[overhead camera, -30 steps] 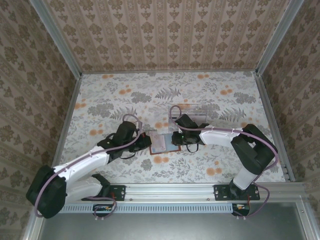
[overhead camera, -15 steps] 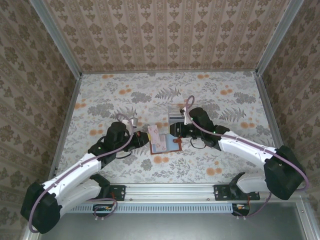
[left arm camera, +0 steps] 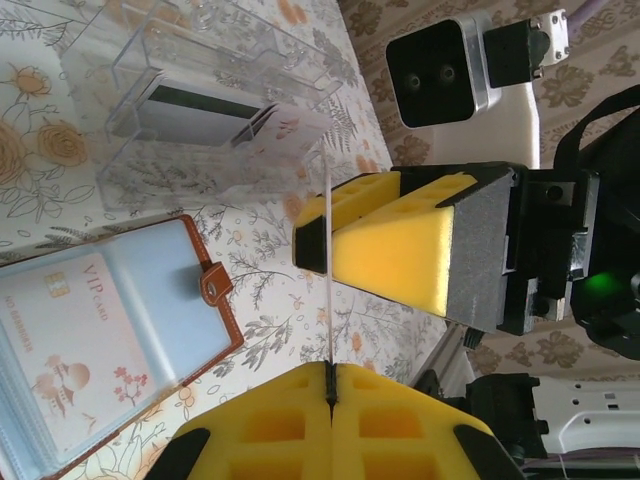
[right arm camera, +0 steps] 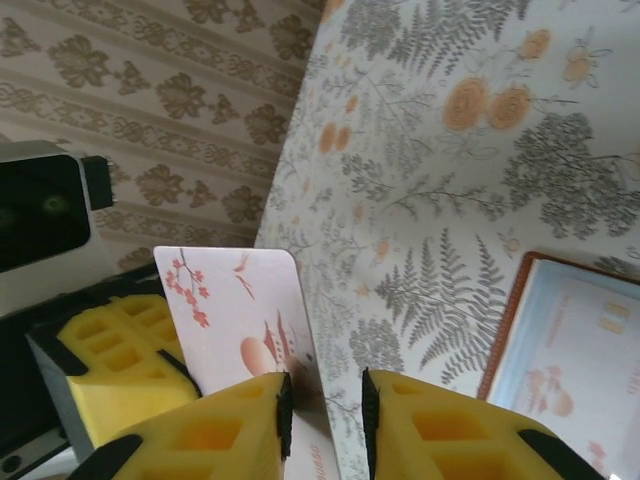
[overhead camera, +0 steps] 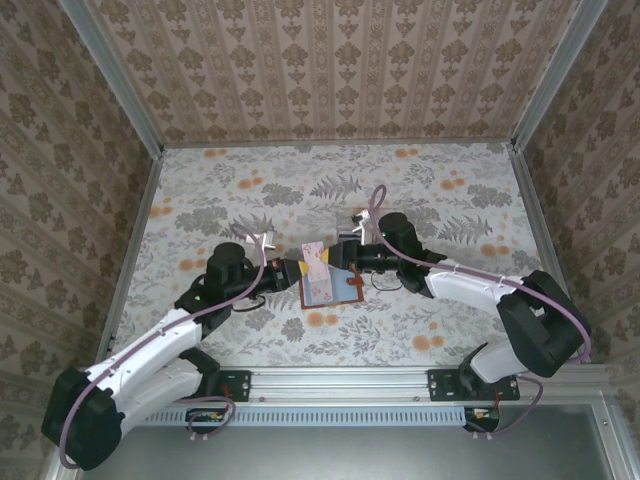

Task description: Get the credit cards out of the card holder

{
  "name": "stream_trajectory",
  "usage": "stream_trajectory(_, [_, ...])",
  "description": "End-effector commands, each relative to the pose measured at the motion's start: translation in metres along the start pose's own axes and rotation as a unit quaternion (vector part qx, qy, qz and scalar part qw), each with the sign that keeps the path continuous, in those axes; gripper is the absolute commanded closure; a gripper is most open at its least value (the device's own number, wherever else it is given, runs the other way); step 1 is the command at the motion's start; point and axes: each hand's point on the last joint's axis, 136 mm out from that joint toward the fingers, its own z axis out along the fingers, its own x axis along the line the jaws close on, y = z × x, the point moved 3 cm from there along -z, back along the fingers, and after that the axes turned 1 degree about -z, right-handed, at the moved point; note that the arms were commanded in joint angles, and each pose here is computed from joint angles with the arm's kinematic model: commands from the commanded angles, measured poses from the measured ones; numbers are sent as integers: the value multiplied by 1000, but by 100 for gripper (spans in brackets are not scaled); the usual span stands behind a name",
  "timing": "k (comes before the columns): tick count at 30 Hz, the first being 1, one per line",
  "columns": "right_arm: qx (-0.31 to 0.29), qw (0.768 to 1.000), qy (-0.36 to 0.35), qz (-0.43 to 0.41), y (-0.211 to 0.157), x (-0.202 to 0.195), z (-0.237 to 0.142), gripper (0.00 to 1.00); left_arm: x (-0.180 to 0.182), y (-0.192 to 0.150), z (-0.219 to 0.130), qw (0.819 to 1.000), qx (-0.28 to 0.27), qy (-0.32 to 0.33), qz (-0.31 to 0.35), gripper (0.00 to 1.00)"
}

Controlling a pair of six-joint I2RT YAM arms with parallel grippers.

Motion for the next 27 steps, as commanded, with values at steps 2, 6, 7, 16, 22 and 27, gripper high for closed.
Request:
stream_trajectory(2, [1, 999, 46, 11, 2, 9, 1, 74, -6, 3, -3, 1000, -7, -23, 2, 100])
stream_trajectory(6, [7, 998, 60, 25, 1, 6, 3, 74, -6, 4, -4, 1000, -12, -23, -1, 100])
stream_trajectory(7, [7, 998, 62, 28, 1, 5, 4, 74, -6, 5, -4, 1000, -13, -24, -3, 100])
stream_trajectory(16, [-3, 997, 73, 37, 4, 5, -4, 95, -3, 5, -4, 1000, -12, -17, -4, 100])
stream_trajectory(22, [-14, 997, 70, 32, 9, 9, -16, 100, 6, 4, -5, 1000, -15, -1, -10, 52])
stream_trajectory(27, [-17, 999, 39, 16, 13, 8, -27, 100, 11, 4, -13, 1000, -20, 17, -6, 26])
